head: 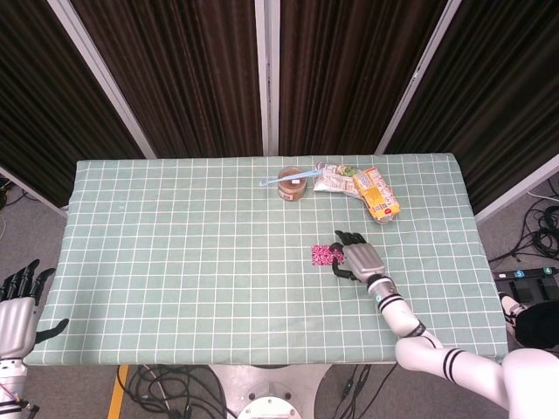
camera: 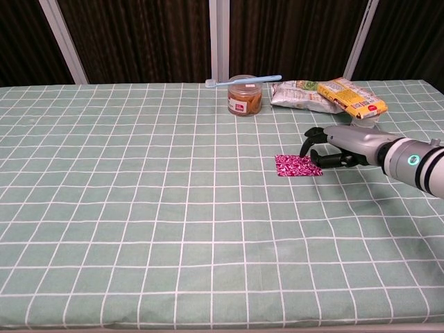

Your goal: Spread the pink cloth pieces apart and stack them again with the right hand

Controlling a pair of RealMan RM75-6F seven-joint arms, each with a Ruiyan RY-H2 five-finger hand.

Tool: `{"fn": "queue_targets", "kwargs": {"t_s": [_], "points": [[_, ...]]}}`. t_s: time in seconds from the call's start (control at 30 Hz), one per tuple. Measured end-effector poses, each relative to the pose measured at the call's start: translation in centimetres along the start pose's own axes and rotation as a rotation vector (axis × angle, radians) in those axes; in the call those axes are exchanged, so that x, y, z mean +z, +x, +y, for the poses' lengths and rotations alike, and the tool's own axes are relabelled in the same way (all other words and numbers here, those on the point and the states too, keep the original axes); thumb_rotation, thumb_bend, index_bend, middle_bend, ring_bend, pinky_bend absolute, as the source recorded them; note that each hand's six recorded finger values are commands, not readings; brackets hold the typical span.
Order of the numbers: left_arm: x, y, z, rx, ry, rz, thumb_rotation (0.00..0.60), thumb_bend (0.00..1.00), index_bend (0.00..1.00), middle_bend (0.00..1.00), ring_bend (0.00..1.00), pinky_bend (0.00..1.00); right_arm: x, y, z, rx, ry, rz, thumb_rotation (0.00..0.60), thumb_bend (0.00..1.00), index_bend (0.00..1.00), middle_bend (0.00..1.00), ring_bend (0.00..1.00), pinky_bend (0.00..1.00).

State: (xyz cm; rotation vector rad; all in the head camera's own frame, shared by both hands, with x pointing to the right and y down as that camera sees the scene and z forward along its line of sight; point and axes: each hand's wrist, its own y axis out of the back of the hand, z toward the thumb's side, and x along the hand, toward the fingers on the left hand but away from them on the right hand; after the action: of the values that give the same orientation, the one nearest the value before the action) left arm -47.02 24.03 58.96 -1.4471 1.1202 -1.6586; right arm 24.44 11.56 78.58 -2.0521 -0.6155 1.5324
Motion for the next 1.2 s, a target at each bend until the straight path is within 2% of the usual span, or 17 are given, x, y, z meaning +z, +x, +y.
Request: {"fn": "queue_targets", "kwargs": {"t_s": [0.3,0.53,1.03,1.2], "points": [[-0.2,-0.1,0.1,0.0,0.003,0.002,0.6,0.16,0.22,0.15,0.11,0.13,0.3,-1.4,-0.4,0.01,0.028,0.004,0.155,0.61,0.26,0.0,0.0,0.0],[-0.2,-0.1,0.0,-0.001,0.003,0.004,0.6,0.16,0.22,0.15,0.11,0.13,0.5,-0.9,-0.9,0.026,0.053,0.024,0.151,0.62,0.26,0.0,0.0,0.0],[0.2,0.1,0.0,0.0,0.004,-0.008,0.6,0.16,0.22,0.15,0.11,0.13,1.6,4.3,-2.7,0.105,0.132,0.123,0.155,0.62,0.27,0.0,0.0,0.0],[0.2,0.0,-0.1,0.001,0.002,-0.006,0.6,0.16,0.22,0.15,0.11,0.13,1.6,5.6,-1.8,0.087,0.126,0.131,0.15,0.62,0.26,0.0,0.0,0.0]]}}
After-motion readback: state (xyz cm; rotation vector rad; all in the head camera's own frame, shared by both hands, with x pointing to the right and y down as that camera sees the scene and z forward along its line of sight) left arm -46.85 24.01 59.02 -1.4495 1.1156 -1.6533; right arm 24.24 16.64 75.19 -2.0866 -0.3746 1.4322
